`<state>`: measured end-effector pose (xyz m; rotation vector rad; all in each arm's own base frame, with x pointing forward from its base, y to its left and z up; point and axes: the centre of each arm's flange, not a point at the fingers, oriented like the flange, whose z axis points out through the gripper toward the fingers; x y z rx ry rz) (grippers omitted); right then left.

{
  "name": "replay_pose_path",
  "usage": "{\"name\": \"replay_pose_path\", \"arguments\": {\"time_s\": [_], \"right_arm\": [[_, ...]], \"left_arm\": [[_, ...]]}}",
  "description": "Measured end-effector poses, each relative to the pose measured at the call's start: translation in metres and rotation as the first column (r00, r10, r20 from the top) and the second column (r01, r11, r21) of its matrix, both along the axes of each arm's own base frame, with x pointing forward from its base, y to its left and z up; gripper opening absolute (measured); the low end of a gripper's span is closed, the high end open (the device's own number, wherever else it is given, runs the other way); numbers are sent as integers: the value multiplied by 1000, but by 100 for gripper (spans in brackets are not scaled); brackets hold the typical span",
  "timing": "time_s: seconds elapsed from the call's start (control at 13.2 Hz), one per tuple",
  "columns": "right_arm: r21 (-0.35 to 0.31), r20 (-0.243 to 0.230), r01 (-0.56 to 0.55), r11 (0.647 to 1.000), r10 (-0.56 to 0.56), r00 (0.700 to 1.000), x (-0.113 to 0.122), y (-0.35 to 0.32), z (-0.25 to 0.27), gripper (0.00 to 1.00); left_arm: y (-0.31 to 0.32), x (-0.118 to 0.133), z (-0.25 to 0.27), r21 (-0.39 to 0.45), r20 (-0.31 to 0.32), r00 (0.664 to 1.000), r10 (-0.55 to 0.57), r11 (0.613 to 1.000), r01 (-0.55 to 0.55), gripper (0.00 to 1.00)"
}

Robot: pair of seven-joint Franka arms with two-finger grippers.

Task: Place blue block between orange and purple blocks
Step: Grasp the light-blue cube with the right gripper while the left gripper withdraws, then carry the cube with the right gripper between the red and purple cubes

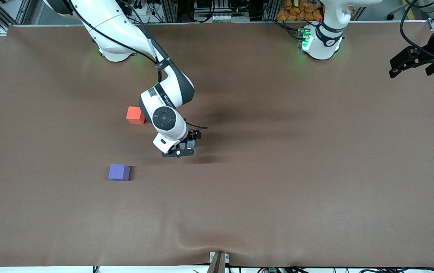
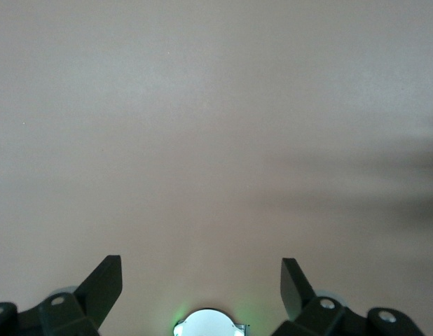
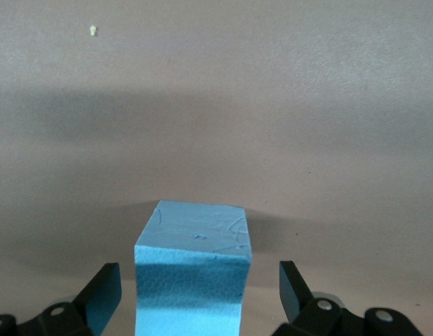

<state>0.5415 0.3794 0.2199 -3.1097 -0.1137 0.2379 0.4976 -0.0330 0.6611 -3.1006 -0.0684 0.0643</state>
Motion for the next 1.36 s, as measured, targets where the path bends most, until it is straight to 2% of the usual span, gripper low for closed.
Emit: {"name": "replay_pose_path", "arguments": {"time_s": [0.08, 0.3, 0.53, 0.76, 0.83, 0.98, 1.14, 1.36], "right_arm": [[-2, -3, -5, 1000, 5, 1000, -3, 3, -1, 100], [-10, -14, -12, 1000, 12, 1000, -9, 9, -5, 86], [-39, -44, 3, 999, -5, 999, -4, 1, -1, 55], [-87, -137, 13, 996, -25, 990, 37, -62, 65, 50], [-75, -148, 32, 997, -43, 988, 55, -100, 101, 50], [-45, -140, 79, 996, -85, 987, 76, -173, 148, 50], [-40, -150, 92, 995, -97, 984, 83, -221, 145, 50], [-47, -152, 113, 992, -119, 981, 80, -253, 95, 50]], "left_arm": [[1, 1, -2, 1, -3, 1000, 0, 1000, 0, 100], [-11, 10, -11, 5, -23, 1000, -20, 1000, 21, 100], [-17, 24, -13, 7, -48, 998, -29, 1000, 29, 100], [-14, 21, 3, 5, -23, 999, -23, 1000, 23, 100], [-14, 20, 6, 5, -19, 1000, -22, 1000, 22, 100], [-13, 20, 4, 5, -23, 1000, -21, 1000, 22, 100], [-14, 22, -2, 5, -22, 999, -23, 1000, 23, 100], [-18, 25, -4, -6, -7, 1000, -29, 1000, 29, 100]]}}
